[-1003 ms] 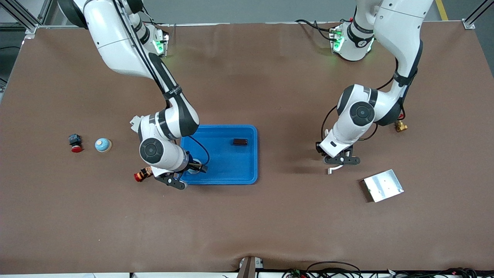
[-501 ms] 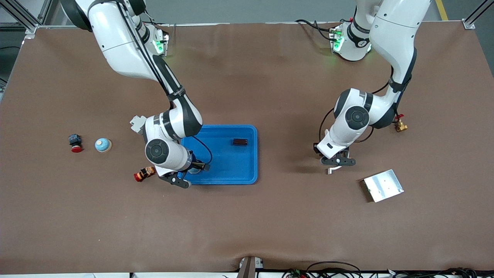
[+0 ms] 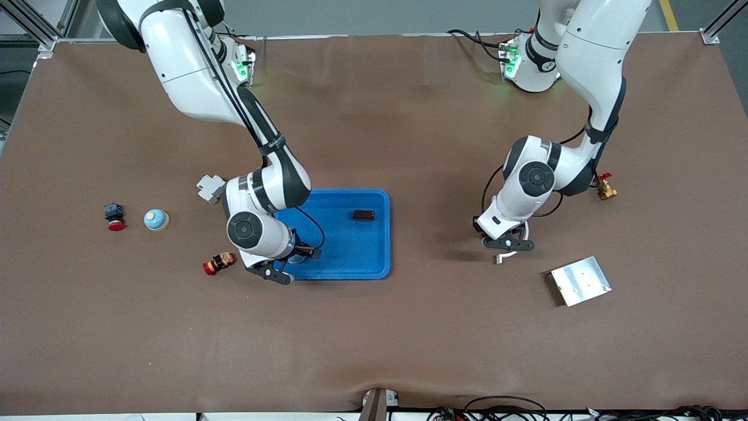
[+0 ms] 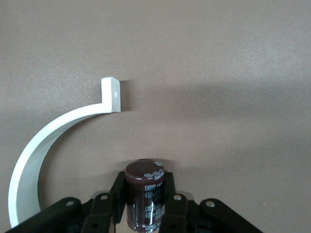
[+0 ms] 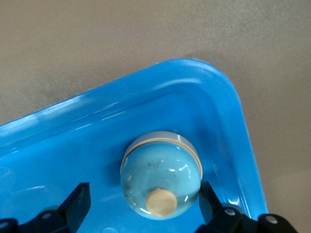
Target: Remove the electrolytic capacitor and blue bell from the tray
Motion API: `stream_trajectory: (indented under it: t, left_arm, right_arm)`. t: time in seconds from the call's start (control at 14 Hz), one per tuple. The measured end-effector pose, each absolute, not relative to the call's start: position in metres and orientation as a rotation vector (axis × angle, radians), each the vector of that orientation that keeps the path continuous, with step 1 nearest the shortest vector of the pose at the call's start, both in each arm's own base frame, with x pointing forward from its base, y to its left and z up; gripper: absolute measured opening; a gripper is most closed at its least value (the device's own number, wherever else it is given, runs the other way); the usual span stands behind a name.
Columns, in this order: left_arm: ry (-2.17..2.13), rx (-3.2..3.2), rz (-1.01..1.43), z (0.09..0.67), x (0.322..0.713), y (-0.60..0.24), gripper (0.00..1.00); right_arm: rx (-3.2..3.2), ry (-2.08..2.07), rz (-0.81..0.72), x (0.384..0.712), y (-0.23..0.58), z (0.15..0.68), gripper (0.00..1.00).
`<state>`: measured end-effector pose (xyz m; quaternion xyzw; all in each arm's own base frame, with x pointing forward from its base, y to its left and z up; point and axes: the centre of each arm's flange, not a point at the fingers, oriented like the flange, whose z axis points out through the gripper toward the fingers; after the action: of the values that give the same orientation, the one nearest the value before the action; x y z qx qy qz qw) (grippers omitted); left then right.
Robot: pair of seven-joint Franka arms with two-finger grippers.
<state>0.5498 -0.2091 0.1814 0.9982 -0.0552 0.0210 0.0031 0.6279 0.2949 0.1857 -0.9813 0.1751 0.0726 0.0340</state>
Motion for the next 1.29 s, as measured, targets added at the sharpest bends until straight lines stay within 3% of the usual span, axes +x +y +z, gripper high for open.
stream_trajectory:
  t: [0.07, 0.14, 0.29, 0.72, 0.93, 1.29]
  left_arm:
    - [-0.181, 3.129, 0.068, 0.181, 0.550, -0.209, 0.34]
    - [-0.183, 3.129, 0.068, 0.181, 0.550, -0.209, 0.34]
    - [-0.184, 3.128, 0.070, 0.181, 0.549, -0.209, 0.39]
    - [-0.093, 3.119, 0.125, 0.213, 0.566, -0.214, 0.99]
    - [0.051, 3.144, 0.044, 0.258, 0.583, -0.227, 1.00]
    - [0.430, 3.104, 0.033, 0.280, 0.584, -0.250, 1.00]
  right_arm:
    - [-3.017, 0.540, 0.221, 0.629, 0.295, 0.186, 0.87]
    - [-3.017, 0.541, 0.217, 0.630, 0.294, 0.187, 0.87]
    - [-3.014, 0.543, 0.208, 0.633, 0.294, 0.192, 0.66]
    - [-3.010, 0.569, 0.215, 0.647, 0.284, 0.215, 0.63]
    - [-3.015, 0.542, 0.283, 0.655, 0.254, 0.243, 0.63]
    - [-2.993, 0.333, 0.340, 0.678, 0.108, 0.288, 0.63]
